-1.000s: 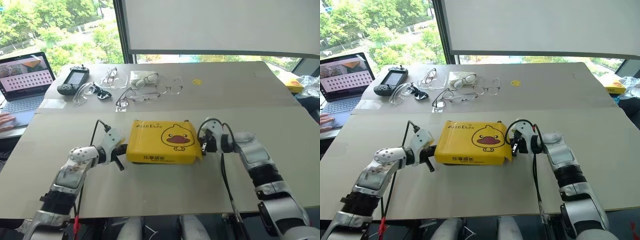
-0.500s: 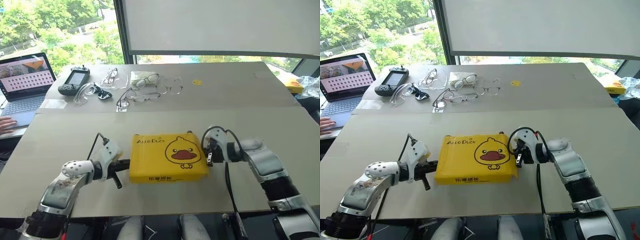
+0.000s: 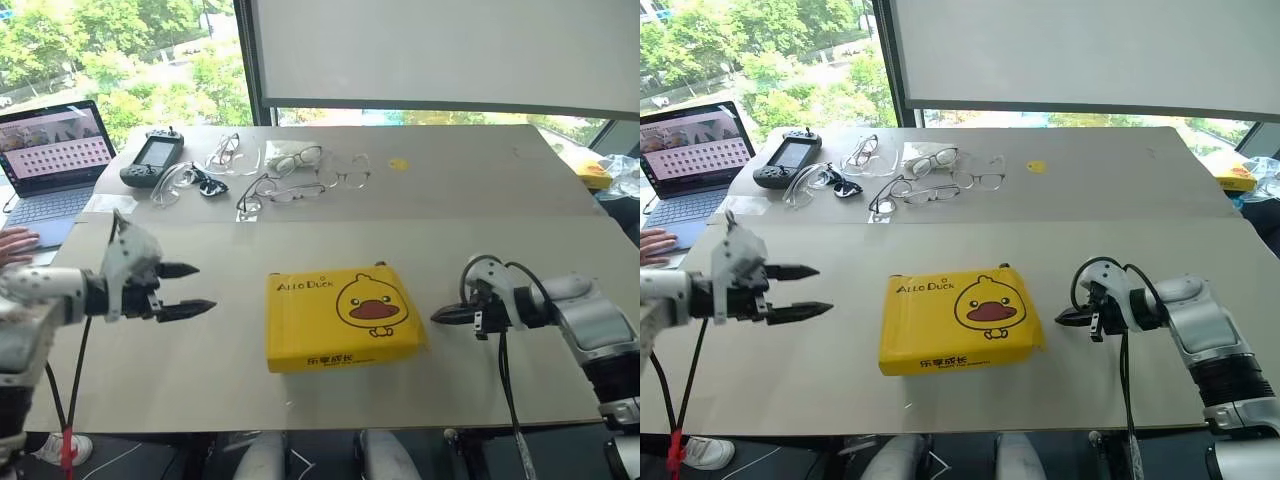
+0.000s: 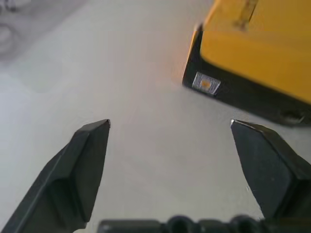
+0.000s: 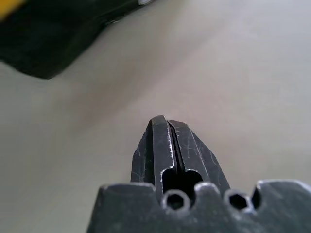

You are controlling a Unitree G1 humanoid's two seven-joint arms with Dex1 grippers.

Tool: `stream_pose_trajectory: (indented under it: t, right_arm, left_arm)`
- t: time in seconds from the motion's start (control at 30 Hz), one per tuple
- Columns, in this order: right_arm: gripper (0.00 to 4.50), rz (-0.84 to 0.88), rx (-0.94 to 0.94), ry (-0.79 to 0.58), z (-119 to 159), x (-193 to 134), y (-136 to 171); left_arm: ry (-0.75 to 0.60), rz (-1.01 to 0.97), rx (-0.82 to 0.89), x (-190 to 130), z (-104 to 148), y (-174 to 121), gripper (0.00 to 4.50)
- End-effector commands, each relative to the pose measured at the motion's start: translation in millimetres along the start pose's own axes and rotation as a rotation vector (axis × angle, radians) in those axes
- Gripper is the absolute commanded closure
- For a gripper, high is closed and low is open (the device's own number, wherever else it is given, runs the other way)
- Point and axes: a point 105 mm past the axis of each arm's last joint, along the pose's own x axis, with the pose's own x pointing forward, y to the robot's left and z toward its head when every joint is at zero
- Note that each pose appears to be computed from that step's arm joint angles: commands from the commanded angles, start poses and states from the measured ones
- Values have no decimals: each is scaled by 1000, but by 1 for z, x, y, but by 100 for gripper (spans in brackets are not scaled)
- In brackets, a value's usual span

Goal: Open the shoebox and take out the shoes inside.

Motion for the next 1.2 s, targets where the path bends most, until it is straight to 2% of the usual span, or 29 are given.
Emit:
stream_pose_trajectory:
  t: [0.03, 0.13, 0.27, 0.4, 0.53, 0.63, 0.83, 0.93, 0.97, 1.03, 1.13, 1.2]
  right_arm:
    - [450, 110, -9, -77, 20, -5, 21]
    - [450, 143, 5, -125, 30, -4, 28]
    - [450, 211, 26, -260, 59, -7, 39]
    - [450, 267, 51, -399, 89, -10, 45]
    - [450, 180, 54, -596, 136, -19, 23]
    - [450, 51, 61, -657, 157, -15, 1]
    - [450, -244, 124, -671, 179, -4, -53]
    - [450, -345, 123, -588, 176, 0, -67]
    - [450, -305, 144, -547, 174, 0, -62]
    - [450, -154, 60, -456, 172, -2, -31]
    - [384, -18, -41, -360, 177, -7, 5]
    - [313, 7, -99, -321, 182, -6, 19]
  left_arm:
    - [-59, -86, -10, -11, 35, -20, 4]
    - [-59, -117, -32, -18, 42, -27, 4]
    - [-110, -72, -23, -26, 57, -24, 4]
    - [-57, -73, -27, -29, 48, -27, 4]
    - [-33, -132, -71, -35, 43, -42, 4]
    - [-31, -153, -77, -38, 42, -50, 4]
    - [-41, -159, -85, -39, 42, -54, 4]
    - [-42, -158, -79, -38, 42, -55, 4]
    - [-43, -159, -75, -38, 42, -55, 4]
    - [-42, -156, -68, -37, 43, -54, 4]
    - [-32, -114, -52, -33, 42, -46, 0]
    - [-46, -91, -43, -29, 45, -40, 0]
